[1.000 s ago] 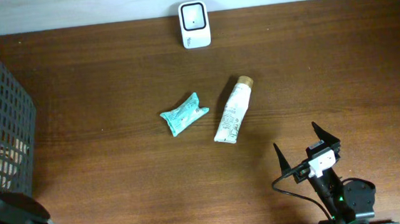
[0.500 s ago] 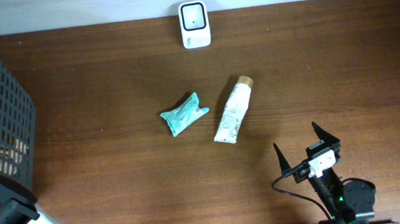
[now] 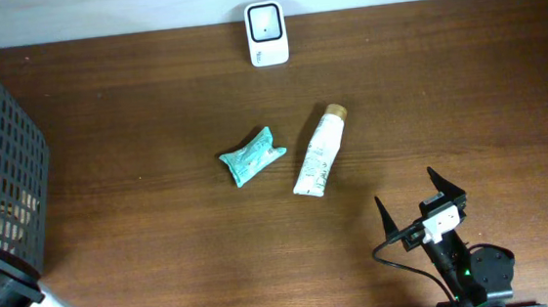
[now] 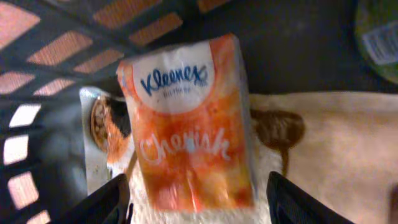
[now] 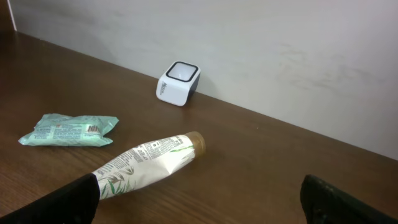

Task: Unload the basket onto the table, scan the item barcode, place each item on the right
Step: 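Reach into the basket and grasp the small orange packet, then place the orange packet left of the green packet and release, then reach into the basket and grasp the green-lidded jar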

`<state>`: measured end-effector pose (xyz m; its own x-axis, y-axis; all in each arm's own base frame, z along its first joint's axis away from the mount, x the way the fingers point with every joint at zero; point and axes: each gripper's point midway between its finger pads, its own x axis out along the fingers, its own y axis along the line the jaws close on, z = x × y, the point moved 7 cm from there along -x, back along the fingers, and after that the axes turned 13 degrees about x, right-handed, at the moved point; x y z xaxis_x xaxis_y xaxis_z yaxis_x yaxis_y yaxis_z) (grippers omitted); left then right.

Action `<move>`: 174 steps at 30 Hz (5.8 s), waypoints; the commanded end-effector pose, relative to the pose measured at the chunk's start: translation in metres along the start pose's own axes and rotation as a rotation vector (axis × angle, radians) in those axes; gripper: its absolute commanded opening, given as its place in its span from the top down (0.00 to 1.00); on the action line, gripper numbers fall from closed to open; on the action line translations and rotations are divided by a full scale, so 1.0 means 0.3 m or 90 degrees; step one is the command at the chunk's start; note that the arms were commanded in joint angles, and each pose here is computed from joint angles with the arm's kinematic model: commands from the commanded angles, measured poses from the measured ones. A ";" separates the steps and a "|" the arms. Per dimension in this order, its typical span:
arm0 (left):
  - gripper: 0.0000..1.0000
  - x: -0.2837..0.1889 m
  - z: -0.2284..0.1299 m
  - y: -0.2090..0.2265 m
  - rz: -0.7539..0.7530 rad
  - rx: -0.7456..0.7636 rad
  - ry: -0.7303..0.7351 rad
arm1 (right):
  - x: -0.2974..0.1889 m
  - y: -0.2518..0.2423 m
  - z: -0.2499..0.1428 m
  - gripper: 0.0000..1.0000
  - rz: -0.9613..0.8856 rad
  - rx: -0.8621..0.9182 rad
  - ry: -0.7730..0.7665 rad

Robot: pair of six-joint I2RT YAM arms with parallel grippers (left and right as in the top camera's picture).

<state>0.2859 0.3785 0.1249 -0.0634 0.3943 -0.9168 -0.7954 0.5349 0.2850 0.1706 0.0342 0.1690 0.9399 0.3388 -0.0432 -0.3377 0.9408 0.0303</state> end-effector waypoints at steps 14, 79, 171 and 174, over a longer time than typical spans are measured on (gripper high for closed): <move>0.38 0.080 0.003 -0.016 0.010 0.013 -0.017 | 0.000 0.004 -0.007 0.02 0.008 0.007 0.001; 0.71 -0.647 -1.042 -1.194 -0.341 0.856 -0.086 | 0.000 0.004 -0.007 0.02 0.008 0.007 0.001; 0.01 0.030 0.260 -0.221 -0.112 0.109 -0.142 | 0.001 0.004 -0.008 0.02 0.007 0.007 0.002; 0.04 0.042 0.264 -0.227 -0.111 0.108 -0.146 | 0.001 0.004 -0.008 0.02 0.007 0.007 0.002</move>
<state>0.3848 0.4044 0.1267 0.2141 0.4425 -0.8708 -0.6799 0.7076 0.1924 0.1706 0.0342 0.1690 0.9399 0.3388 -0.0432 -0.3377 0.9408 0.0307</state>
